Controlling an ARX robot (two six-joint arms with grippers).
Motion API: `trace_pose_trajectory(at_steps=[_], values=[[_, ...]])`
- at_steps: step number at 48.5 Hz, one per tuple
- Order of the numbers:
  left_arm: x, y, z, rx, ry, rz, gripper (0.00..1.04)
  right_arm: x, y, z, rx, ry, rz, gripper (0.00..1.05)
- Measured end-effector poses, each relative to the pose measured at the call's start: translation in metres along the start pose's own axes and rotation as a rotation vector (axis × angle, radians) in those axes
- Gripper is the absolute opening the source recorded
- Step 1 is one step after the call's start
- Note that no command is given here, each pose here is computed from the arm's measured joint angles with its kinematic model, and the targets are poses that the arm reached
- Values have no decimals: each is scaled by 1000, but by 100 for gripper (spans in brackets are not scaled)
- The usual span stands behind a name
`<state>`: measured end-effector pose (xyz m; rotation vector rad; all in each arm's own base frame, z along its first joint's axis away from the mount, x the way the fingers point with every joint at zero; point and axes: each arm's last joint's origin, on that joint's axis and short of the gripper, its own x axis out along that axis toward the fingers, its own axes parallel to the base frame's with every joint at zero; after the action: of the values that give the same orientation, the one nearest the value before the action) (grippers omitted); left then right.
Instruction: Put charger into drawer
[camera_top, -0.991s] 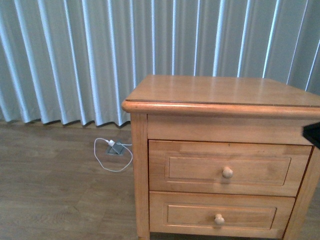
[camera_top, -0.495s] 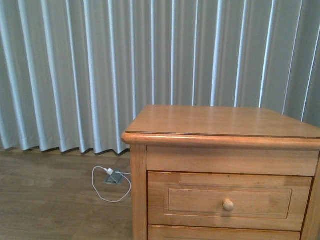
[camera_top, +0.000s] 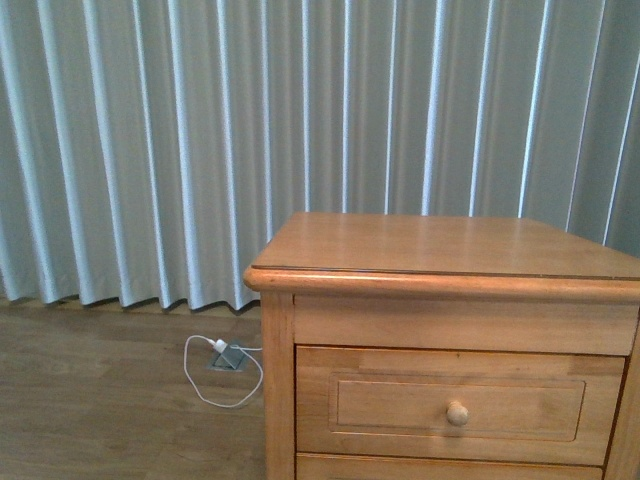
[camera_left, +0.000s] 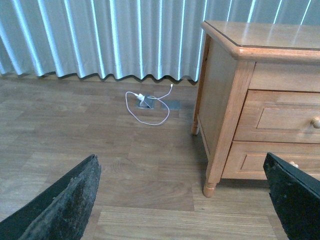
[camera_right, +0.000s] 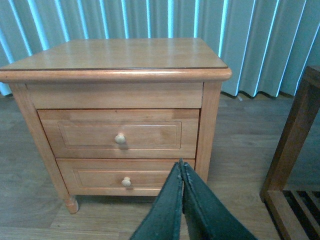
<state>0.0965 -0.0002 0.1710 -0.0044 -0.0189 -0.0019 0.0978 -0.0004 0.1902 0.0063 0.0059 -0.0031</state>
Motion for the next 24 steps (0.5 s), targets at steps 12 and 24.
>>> trace_pose_trajectory(at_steps=[12, 24], values=[[0, 0, 0, 0, 0, 0, 99, 0, 0, -10, -3, -2, 0, 1], [0, 0, 0, 0, 0, 0, 99, 0, 0, -16, -3, -8, 0, 1]])
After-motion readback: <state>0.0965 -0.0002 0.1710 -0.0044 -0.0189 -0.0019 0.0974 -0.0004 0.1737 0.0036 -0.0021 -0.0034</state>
